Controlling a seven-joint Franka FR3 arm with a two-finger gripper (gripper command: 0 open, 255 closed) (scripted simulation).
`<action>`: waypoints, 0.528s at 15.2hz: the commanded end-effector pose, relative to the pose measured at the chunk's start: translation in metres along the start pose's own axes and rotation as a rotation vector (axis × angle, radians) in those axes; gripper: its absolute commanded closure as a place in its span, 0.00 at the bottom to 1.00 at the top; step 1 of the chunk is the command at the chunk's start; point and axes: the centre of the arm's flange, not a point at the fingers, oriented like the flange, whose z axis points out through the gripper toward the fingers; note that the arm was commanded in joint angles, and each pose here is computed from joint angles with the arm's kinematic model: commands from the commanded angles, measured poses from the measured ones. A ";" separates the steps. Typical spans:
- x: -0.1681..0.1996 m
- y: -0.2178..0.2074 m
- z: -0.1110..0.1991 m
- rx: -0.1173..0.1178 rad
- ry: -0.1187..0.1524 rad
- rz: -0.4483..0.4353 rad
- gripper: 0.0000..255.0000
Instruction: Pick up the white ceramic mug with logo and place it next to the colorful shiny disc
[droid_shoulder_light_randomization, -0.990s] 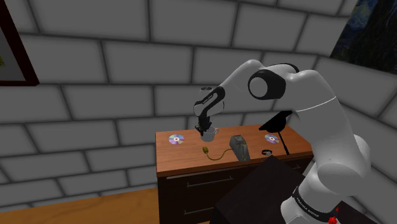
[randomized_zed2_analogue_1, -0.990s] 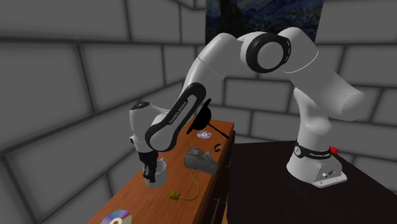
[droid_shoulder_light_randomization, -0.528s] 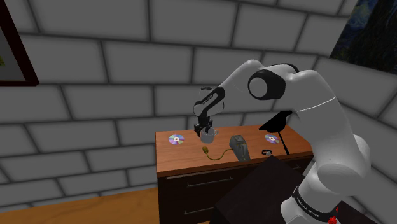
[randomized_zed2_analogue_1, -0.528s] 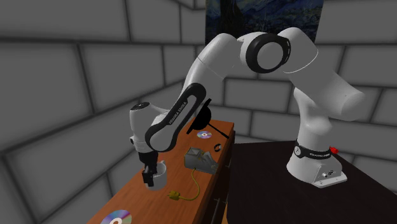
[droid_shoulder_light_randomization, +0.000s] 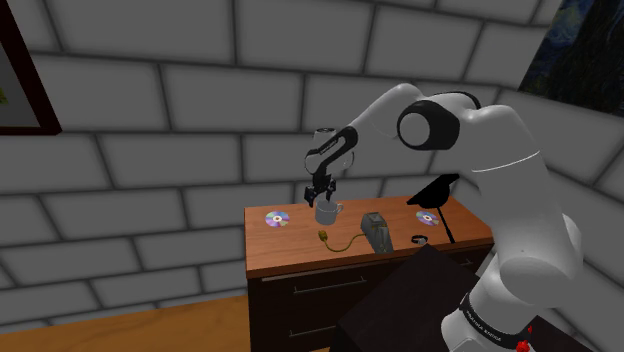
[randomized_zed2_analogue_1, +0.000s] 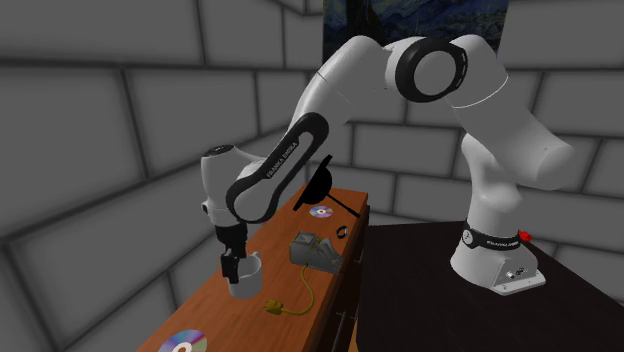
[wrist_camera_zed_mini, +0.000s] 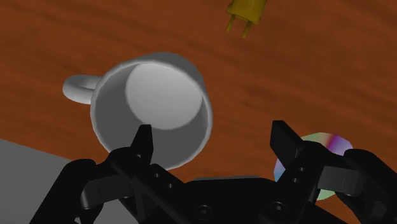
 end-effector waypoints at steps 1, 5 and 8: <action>0.002 0.000 -0.011 0.000 -0.001 0.000 0.00; 0.002 0.000 -0.011 0.000 -0.001 0.000 0.00; 0.002 0.000 -0.011 0.000 -0.001 0.000 0.00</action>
